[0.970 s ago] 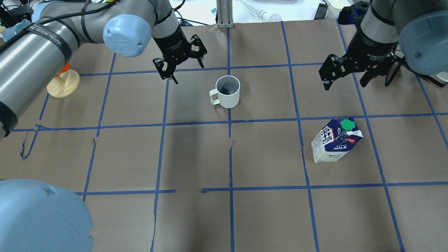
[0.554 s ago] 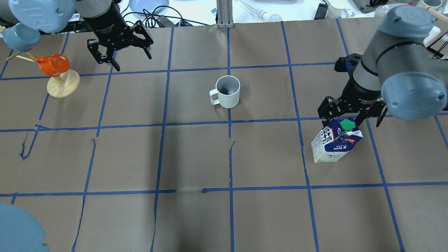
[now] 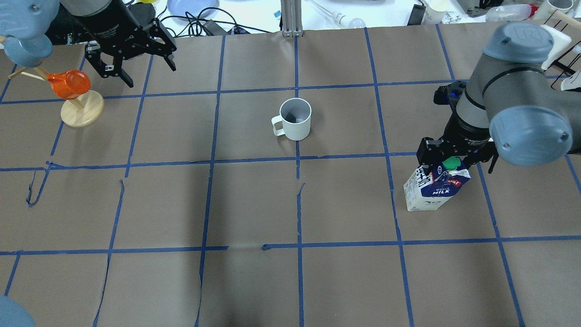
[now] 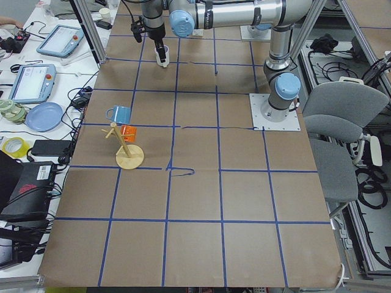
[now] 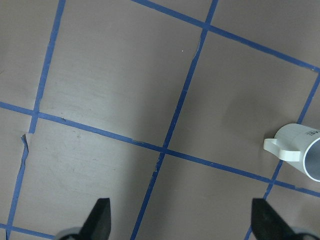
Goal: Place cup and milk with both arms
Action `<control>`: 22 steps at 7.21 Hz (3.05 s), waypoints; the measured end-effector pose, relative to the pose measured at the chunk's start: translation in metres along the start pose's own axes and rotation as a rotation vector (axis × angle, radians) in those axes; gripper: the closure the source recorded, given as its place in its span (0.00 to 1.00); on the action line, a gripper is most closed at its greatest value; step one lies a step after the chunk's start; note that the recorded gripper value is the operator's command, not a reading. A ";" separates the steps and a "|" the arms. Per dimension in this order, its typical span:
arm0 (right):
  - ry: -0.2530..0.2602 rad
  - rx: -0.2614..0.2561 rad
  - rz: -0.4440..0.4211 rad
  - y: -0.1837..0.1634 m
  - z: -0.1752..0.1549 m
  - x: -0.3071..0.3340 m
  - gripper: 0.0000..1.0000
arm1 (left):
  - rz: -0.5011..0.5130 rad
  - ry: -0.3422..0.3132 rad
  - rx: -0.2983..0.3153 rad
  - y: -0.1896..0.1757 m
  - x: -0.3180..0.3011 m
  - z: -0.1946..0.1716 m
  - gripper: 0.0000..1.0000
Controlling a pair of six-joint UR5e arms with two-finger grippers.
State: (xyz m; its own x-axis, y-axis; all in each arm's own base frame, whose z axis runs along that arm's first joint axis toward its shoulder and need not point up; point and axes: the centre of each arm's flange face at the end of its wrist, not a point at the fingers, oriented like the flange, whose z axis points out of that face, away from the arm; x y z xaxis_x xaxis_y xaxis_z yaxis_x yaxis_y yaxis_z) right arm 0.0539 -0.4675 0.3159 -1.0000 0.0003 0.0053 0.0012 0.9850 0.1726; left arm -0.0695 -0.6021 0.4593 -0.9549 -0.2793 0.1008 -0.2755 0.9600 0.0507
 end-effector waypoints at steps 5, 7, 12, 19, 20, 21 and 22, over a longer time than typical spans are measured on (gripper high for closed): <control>-0.024 0.079 0.006 -0.025 -0.038 -0.003 0.73 | 0.138 -0.138 -0.008 0.037 -0.010 0.006 0.00; -0.059 0.130 0.010 -0.089 -0.068 -0.025 0.73 | 0.137 -0.138 0.006 0.044 -0.011 -0.001 0.00; -0.129 0.114 0.112 -0.167 -0.061 -0.181 0.73 | 0.156 -0.066 0.042 0.065 -0.003 -0.025 0.00; -0.119 0.147 0.059 -0.175 -0.039 -0.215 0.00 | 0.183 -0.072 0.054 0.092 0.000 -0.014 0.00; -0.107 0.162 0.057 -0.172 -0.050 -0.210 0.00 | 0.184 -0.072 0.054 0.094 0.000 -0.011 0.00; -0.099 0.186 0.050 -0.160 -0.074 -0.199 0.00 | 0.187 -0.072 0.054 0.096 0.000 -0.010 0.00; -0.096 0.216 0.039 -0.141 -0.111 -0.176 0.00 | 0.190 -0.073 0.054 0.098 0.000 -0.010 0.00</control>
State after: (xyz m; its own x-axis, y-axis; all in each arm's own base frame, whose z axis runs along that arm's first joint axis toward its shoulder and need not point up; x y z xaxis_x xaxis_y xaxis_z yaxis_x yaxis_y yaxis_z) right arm 0.2305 -0.6251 0.3997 -0.9952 0.0449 -0.0872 0.0486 0.9980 -0.0407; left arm -0.0958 -0.5086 0.4741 -0.9951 -0.0933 0.0315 -0.0938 0.9955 -0.0158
